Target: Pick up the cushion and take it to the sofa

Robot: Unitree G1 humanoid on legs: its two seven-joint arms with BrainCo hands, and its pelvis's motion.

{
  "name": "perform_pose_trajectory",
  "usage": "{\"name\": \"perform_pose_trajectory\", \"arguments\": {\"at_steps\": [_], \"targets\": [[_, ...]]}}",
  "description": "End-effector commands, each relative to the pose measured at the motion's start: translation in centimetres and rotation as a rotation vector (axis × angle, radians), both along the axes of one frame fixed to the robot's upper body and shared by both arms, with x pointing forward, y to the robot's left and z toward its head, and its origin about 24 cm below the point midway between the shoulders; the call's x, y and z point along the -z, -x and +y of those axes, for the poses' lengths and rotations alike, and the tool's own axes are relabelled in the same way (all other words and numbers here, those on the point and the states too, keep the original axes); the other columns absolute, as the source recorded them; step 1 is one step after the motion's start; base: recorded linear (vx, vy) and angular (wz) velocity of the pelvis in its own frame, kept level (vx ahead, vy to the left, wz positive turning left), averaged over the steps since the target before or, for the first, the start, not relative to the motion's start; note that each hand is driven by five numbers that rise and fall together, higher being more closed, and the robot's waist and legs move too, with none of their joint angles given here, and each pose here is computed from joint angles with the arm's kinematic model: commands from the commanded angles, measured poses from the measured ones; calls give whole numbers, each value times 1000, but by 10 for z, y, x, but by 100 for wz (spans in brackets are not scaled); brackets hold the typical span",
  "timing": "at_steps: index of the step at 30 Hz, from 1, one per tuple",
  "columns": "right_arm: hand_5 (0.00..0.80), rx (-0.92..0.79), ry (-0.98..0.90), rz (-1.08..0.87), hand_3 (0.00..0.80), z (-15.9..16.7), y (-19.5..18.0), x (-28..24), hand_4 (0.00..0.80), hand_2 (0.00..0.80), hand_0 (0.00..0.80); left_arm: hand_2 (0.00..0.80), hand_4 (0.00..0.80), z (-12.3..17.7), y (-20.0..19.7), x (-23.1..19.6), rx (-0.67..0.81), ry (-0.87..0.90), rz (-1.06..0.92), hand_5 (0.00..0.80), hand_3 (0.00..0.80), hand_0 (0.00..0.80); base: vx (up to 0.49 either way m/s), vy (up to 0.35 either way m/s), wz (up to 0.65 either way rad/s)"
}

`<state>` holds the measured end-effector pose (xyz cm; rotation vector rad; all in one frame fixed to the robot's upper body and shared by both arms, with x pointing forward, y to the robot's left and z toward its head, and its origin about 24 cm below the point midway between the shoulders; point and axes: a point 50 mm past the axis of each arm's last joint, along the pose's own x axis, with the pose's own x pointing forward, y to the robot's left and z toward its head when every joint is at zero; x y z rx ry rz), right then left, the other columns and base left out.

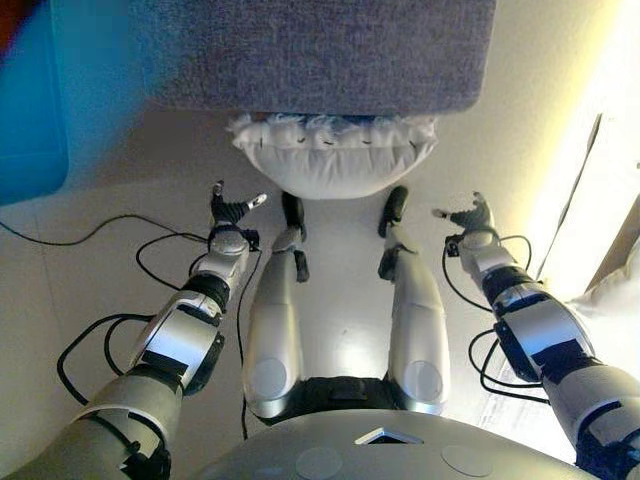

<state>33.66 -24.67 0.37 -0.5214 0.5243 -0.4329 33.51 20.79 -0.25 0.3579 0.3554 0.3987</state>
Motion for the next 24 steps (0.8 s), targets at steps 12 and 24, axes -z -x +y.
{"name": "perform_pose_trajectory", "arguments": {"at_steps": [12, 24], "targets": [[0, 37, 290, -217, 0, -42, -35, -95, 0, 0, 0, 0, 0, 45, -31, -63, -13, -96, -128, 0, 0, 0, -12, 20, -1], [0, -57, 521, -488, 0, -42, -56, -188, 0, 0, 0, 0, 0, 68, -50, -141, -40, -140, -399, 0, 0, 0, -11, 52, 2]]}}
